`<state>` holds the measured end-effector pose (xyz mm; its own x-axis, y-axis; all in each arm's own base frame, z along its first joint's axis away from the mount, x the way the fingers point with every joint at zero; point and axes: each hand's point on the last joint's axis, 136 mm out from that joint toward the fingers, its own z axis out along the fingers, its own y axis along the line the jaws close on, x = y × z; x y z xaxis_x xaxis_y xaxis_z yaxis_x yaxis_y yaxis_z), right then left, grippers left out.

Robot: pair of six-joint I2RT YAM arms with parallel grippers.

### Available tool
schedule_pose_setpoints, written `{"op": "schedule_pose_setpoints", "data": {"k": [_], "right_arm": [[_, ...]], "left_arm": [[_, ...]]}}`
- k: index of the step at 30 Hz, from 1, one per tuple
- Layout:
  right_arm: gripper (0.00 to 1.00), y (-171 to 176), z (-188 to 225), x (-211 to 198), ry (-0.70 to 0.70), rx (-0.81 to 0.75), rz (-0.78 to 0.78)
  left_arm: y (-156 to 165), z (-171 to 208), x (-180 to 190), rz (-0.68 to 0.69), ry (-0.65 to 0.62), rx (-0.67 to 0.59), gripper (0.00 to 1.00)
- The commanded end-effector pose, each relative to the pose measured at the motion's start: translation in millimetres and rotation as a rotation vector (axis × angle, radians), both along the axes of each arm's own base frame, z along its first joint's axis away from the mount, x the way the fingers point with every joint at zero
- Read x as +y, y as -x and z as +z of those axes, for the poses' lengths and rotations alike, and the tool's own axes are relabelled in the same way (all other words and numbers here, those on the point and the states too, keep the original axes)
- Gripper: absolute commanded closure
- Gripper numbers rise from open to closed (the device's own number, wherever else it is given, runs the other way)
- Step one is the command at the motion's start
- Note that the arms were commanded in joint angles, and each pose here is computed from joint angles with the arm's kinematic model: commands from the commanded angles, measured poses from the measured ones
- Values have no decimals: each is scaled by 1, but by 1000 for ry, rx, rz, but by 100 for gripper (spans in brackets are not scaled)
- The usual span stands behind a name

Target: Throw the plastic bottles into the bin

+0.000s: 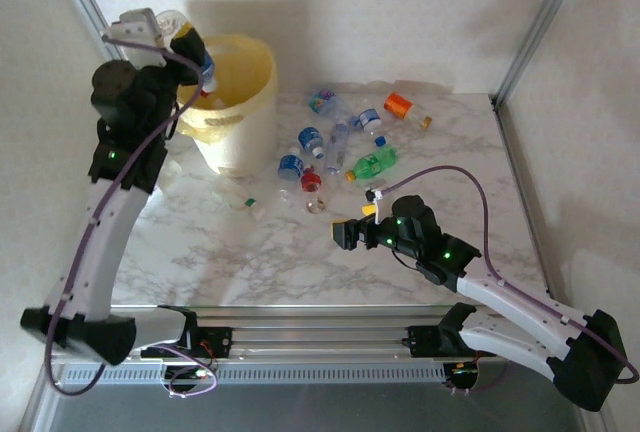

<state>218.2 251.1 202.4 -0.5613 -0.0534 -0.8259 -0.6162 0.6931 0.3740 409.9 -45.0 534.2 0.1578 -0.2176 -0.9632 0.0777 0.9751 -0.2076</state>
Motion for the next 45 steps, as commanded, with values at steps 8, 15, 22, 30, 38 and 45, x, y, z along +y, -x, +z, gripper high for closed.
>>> {"op": "schedule_pose_setpoints", "data": {"k": [8, 15, 22, 30, 38, 45], "right_arm": [[1, -5, -4, -5, 11, 36, -43], [1, -40, -41, -40, 21, 288, -272], [1, -62, -58, -68, 13, 403, -426], [1, -98, -74, -108, -32, 555, -638], [1, -155, -102, -120, -139, 709, -729], [1, -195, -125, -119, -167, 801, -768]], "left_arm": [[-85, -54, 10, -89, 97, 145, 3], [-36, -11, 10, -102, 85, 86, 0], [22, -3, -14, -228, 85, 80, 0], [83, -54, -72, -436, 62, 155, 0], [113, -96, -94, -506, 51, 206, 0], [127, -103, -96, -531, 67, 213, 0]]}}
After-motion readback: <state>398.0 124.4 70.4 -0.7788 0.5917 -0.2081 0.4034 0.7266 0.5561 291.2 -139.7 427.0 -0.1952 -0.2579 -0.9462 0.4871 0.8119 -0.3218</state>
